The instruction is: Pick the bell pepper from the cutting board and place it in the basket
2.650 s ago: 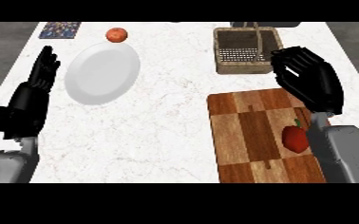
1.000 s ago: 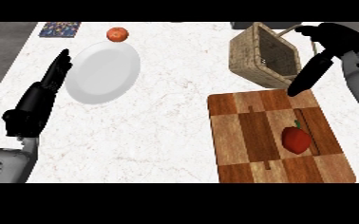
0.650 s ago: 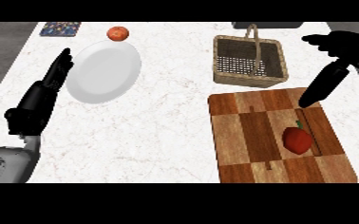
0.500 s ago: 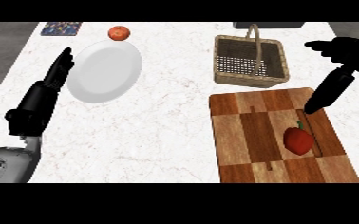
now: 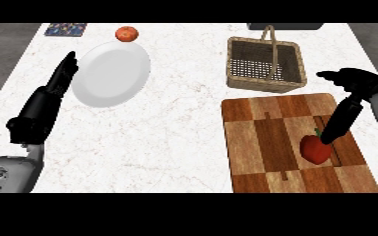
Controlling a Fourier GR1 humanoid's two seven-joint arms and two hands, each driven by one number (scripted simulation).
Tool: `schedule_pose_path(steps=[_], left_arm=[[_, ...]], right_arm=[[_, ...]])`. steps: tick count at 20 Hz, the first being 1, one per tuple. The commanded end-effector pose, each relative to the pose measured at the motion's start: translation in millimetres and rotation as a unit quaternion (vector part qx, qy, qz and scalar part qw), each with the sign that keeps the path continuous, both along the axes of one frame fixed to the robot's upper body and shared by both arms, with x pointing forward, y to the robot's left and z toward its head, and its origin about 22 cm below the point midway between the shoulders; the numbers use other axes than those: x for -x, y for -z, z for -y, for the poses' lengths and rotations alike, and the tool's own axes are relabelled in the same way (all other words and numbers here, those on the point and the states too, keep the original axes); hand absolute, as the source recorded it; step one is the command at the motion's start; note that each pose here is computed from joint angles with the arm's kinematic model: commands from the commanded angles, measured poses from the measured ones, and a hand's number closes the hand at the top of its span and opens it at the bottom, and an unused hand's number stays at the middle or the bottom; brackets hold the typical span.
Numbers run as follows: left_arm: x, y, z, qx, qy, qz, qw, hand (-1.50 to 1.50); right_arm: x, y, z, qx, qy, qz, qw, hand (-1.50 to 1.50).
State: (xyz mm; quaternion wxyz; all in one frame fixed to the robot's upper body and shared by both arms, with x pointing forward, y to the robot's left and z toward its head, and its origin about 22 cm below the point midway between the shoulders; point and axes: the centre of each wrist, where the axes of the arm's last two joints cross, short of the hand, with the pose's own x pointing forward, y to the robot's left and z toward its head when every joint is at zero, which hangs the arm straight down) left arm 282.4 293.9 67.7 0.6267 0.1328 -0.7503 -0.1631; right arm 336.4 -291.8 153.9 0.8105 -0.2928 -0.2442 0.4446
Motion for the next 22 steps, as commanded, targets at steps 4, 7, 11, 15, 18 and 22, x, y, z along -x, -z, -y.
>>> schedule_pose_path(steps=[4,7,11,15,18,22], left_arm=[[6.7,-9,-7,0.005,-0.002,0.0,1.0,0.0],[8.9,-2,11,0.004,0.0,0.001,1.0,0.0],[-5.4,-14,-4,-0.001,0.001,0.002,1.0,0.0],[-6.2,-11,-22,0.01,-0.003,-0.001,0.9999,0.0],[0.4,-5,-17,0.0,-0.011,0.005,0.9999,0.0],[-1.3,1,-4,-0.003,-0.004,0.005,1.0,0.0]], right_arm=[[23,39,0,0.043,0.027,-0.053,0.997,-1.5],[17,36,4,0.052,0.045,-0.042,0.997,-1.5],[26,57,5,0.051,0.032,-0.04,0.997,-1.5],[41,63,-12,0.056,0.022,-0.017,0.998,-1.5],[40,43,2,0.064,0.028,-0.02,0.997,-1.5],[44,84,7,0.052,0.044,-0.013,0.998,-1.5]])
